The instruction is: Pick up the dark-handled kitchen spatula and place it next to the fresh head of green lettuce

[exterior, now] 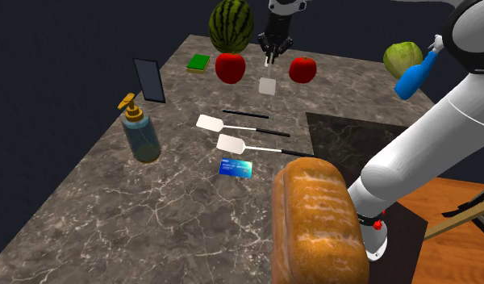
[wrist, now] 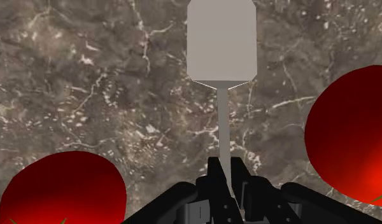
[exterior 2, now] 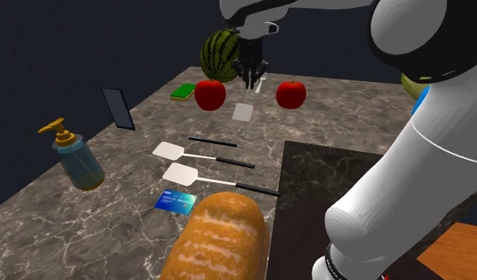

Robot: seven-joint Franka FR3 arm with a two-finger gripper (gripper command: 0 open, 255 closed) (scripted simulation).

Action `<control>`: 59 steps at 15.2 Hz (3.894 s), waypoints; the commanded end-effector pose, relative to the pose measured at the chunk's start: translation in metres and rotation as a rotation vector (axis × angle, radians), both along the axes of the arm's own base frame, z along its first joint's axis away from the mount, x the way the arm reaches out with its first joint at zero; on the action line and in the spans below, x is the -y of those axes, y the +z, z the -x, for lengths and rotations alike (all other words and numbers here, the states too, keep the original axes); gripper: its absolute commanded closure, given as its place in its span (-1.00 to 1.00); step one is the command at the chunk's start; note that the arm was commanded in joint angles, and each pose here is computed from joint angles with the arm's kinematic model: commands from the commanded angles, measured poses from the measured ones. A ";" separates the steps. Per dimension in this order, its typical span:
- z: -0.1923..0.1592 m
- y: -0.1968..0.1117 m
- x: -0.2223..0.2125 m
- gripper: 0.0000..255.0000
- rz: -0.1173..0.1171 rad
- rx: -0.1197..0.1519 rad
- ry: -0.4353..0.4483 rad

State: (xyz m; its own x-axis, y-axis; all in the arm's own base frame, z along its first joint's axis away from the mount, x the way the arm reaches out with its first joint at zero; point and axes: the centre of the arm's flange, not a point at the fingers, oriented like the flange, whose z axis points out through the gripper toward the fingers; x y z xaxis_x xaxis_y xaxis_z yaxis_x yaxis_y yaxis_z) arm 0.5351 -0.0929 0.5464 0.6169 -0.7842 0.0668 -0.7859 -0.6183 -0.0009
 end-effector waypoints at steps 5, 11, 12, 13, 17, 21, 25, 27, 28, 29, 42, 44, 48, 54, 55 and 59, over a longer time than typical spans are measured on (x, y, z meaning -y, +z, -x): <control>0.000 0.031 0.001 1.00 0.000 -0.001 0.000; 0.000 0.063 0.001 1.00 0.000 -0.001 0.000; 0.000 0.068 0.001 1.00 0.000 -0.001 0.000; 0.000 0.073 0.001 1.00 0.000 -0.001 0.000; 0.000 0.095 0.001 1.00 0.000 -0.001 0.000; 0.000 0.116 0.001 1.00 0.000 -0.001 0.000; 0.011 0.127 0.009 1.00 0.000 -0.001 0.000; 0.031 0.127 0.026 1.00 0.000 -0.001 0.000; 0.041 0.127 0.034 1.00 0.000 -0.001 0.000; 0.051 0.127 0.043 1.00 0.000 -0.001 0.000; 0.184 0.127 0.152 1.00 0.000 -0.001 0.000; 0.204 0.127 0.169 1.00 0.000 -0.001 0.000; 0.245 0.127 0.202 1.00 0.000 -0.001 0.000; 0.306 0.127 0.253 1.00 0.000 -0.001 0.000; 0.316 0.127 0.261 1.00 0.000 -0.001 0.000; 0.357 0.127 0.295 1.00 0.000 -0.001 0.000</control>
